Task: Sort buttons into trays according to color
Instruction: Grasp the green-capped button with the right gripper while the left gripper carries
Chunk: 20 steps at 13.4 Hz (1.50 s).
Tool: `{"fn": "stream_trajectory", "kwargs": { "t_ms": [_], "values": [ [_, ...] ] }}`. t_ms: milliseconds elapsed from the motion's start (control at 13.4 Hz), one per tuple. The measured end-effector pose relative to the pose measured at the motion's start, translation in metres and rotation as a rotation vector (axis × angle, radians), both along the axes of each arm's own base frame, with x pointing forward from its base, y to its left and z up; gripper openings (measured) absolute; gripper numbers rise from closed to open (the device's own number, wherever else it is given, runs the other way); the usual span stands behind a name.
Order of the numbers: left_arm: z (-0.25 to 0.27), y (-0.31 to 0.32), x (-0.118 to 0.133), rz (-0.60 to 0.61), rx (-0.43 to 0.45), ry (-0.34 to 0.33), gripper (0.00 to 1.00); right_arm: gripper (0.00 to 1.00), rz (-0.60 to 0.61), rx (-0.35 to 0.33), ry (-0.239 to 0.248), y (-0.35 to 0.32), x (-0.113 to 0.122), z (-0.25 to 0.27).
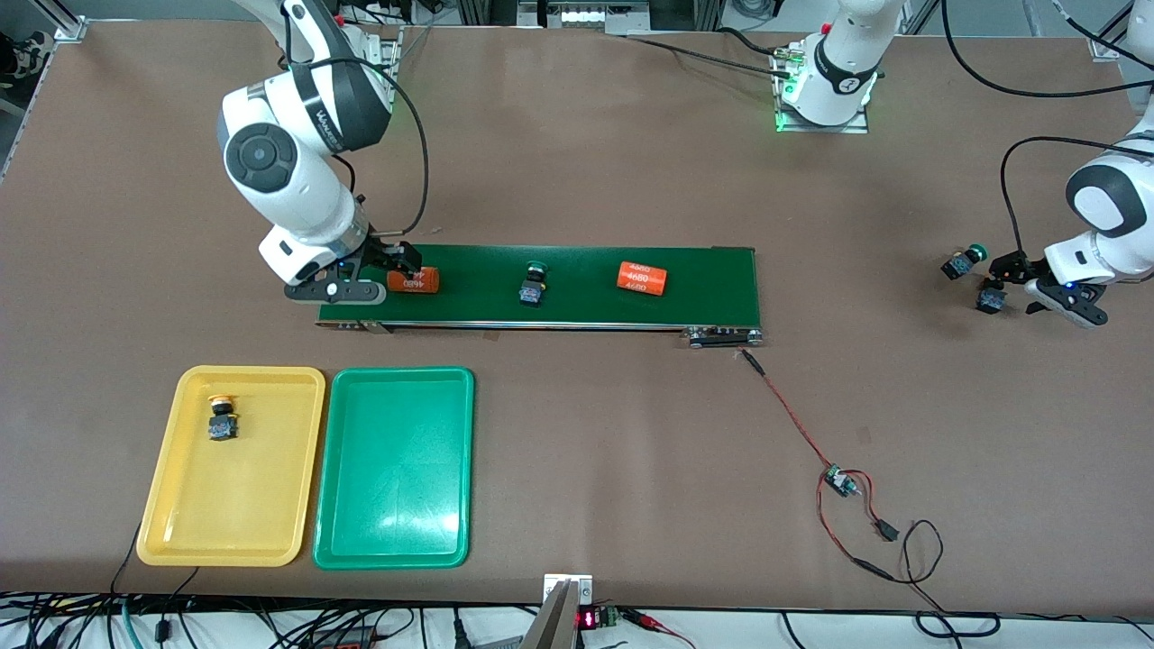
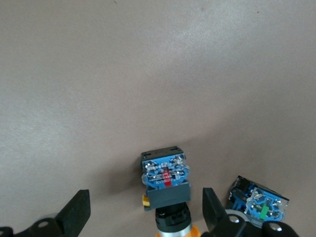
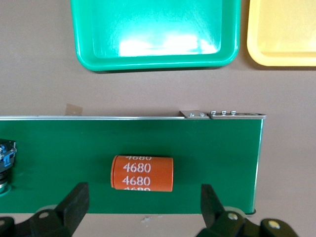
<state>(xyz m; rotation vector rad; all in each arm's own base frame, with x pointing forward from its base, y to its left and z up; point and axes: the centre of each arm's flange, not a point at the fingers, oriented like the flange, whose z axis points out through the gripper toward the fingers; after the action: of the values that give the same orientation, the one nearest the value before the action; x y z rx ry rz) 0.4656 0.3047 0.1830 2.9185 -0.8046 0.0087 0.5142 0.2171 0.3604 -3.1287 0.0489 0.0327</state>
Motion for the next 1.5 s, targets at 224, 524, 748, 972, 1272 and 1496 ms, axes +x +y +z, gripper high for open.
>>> {"fn": "stream_trajectory", "kwargs": {
  "t_ms": [224,524,748,972,1272,1496],
  "values": [
    [-0.011,-0.004,-0.002,-0.002,-0.014,0.015,1.00,1.00,-0.065,0.071,0.004,0.016,-0.020,-0.005],
    [-0.014,-0.007,-0.001,-0.007,-0.017,0.018,0.70,1.00,-0.067,0.068,0.022,0.032,-0.033,-0.012],
    [-0.010,-0.011,0.003,-0.018,-0.015,0.016,0.41,1.00,-0.097,0.046,0.033,0.047,-0.042,-0.021],
    [0.008,-0.042,0.024,-0.091,-0.027,0.037,0.41,1.00,-0.112,0.004,0.032,0.067,-0.051,-0.038],
    [0.066,-0.155,0.066,-0.166,-0.014,0.096,0.41,1.00,-0.086,-0.008,0.021,0.080,-0.044,-0.045],
    [0.094,-0.252,0.077,-0.090,0.019,0.158,0.41,1.00,-0.072,-0.014,0.003,0.095,-0.035,-0.047]
  ]
}}
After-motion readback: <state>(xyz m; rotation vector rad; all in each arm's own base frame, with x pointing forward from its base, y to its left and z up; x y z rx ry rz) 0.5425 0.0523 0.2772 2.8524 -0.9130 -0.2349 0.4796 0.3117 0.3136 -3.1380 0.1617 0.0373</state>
